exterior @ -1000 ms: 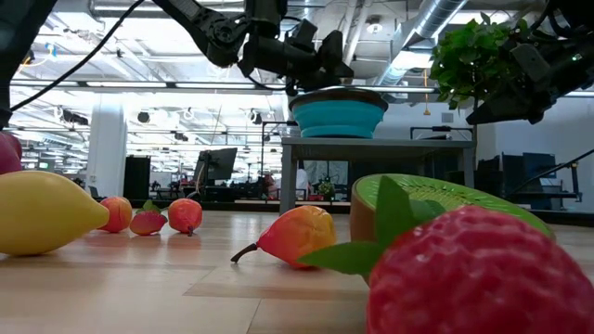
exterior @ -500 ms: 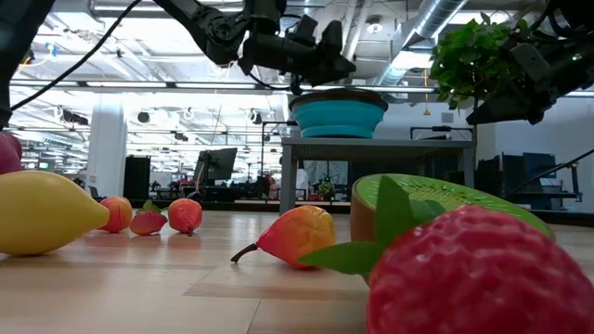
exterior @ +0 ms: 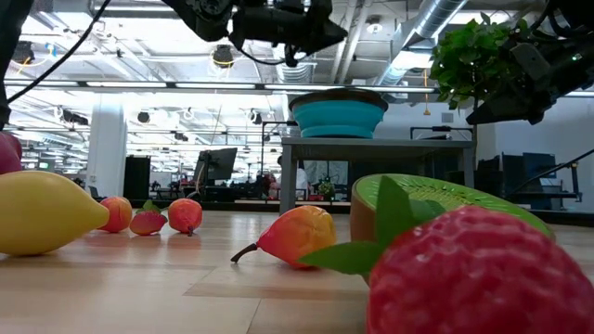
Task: Pick & Place Fruit
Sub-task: Put the yellow pear into the strainer bowl
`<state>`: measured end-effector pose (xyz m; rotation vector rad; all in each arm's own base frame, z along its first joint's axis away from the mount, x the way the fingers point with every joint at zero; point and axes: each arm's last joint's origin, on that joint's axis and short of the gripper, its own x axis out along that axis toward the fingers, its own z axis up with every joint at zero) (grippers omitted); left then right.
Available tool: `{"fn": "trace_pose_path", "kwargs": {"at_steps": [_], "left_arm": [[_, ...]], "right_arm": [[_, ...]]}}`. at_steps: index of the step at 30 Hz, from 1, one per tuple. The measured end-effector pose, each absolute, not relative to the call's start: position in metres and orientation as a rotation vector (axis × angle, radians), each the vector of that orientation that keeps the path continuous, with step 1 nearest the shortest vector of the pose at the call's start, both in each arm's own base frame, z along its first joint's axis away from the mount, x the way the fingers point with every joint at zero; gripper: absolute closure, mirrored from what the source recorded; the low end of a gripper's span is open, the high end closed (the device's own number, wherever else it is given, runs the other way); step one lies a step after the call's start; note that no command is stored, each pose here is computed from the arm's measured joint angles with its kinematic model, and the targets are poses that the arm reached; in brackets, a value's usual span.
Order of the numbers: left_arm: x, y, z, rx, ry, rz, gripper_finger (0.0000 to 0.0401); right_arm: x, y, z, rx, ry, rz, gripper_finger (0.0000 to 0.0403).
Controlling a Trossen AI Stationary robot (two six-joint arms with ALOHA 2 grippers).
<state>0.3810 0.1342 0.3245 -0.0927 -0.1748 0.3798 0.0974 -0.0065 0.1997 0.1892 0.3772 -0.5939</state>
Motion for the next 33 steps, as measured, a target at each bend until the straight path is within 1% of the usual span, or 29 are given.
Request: {"fn": "trace_pose_path", "kwargs": {"at_steps": [3, 16, 23, 33], "left_arm": [[0.379, 0.131, 0.33, -0.081, -0.188, 0.375, 0.0348], [0.384, 0.117, 0.329, -0.081, -0.179, 0.339, 0.0352], [0.386, 0.108, 0.329, -0.011, -0.161, 0.32, 0.0359], [0.388, 0.102, 0.327, -0.059, -0.14, 0.167, 0.0384]], "right_arm": [[0.097, -0.006, 0.2, 0.189, 0.377, -0.594, 0.0403], [0.097, -0.006, 0.2, 0.19, 0.377, -0.594, 0.0403], [0.097, -0.007, 0.199, 0.188, 0.381, -0.594, 0.0403], [0.096, -0.007, 0.198, 0.181, 0.398, -0.597, 0.0403]]}}
